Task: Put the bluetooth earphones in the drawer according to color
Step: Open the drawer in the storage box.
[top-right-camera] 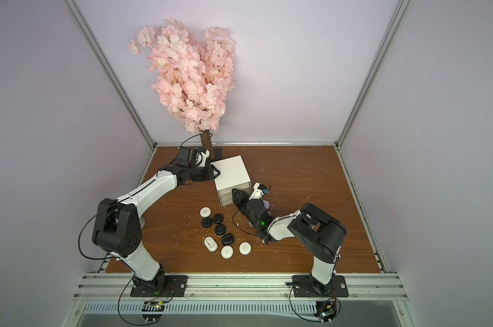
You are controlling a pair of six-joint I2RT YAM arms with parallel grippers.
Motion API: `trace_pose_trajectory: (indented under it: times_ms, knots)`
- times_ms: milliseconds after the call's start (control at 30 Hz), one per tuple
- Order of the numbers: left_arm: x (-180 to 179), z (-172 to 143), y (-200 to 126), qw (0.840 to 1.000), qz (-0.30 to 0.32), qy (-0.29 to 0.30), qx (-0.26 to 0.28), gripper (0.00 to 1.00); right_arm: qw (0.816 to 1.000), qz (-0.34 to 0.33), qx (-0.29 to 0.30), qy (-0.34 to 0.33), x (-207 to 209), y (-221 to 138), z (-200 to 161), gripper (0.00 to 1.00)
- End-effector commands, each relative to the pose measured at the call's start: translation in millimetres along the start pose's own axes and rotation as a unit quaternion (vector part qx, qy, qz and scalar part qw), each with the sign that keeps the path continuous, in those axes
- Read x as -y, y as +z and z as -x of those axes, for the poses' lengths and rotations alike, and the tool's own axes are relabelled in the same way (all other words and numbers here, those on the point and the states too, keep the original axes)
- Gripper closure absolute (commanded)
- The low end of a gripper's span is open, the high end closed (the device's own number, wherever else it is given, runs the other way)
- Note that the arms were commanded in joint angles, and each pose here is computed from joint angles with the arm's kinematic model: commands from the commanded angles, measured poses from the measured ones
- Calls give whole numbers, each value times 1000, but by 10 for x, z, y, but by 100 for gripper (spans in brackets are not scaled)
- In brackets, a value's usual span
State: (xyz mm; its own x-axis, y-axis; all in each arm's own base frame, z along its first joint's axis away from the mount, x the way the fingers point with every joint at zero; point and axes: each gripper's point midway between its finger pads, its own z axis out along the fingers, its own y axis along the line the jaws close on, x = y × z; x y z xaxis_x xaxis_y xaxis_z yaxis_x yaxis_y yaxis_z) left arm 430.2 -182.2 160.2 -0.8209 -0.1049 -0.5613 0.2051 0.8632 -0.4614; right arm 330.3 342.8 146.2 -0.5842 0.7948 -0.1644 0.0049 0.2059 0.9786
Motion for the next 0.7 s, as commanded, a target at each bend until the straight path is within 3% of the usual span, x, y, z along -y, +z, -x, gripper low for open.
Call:
trace_pose_trajectory:
  times_ms: [0,667]
  knots:
    - [-195,-202,136,999,27,-5,-33,54,999,33,21,26,-155,5,70,71]
    - [-152,-198,131,999,26,1,-33,57,997,23,38,65,-32,45,143,74]
